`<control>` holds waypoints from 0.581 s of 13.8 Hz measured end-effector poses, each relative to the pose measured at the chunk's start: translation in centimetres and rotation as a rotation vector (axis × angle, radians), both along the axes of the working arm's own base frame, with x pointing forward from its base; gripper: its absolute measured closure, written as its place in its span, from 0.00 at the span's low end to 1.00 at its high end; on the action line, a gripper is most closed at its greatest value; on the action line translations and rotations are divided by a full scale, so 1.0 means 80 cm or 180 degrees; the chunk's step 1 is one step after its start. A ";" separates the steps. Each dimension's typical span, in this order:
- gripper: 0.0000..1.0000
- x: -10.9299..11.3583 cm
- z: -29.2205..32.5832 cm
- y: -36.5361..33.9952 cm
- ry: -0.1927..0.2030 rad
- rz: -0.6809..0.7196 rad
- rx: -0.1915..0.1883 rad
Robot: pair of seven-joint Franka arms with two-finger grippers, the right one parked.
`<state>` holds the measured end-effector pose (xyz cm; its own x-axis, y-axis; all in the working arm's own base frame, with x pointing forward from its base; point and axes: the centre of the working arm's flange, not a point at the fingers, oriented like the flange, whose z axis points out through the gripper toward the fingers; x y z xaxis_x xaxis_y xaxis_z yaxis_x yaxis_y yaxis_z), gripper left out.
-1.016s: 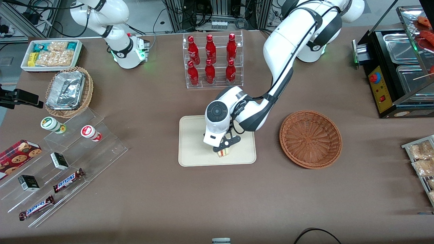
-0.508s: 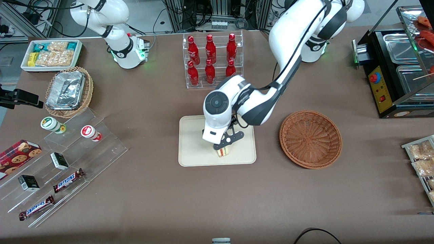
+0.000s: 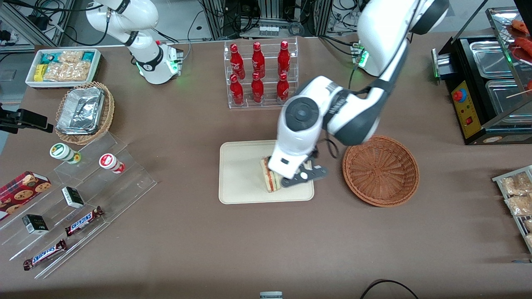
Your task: Place sandwich from basket to tray
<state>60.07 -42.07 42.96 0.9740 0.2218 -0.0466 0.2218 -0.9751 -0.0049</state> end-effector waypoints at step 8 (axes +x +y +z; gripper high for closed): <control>0.00 0.050 0.052 0.250 0.0365 0.0152 0.0130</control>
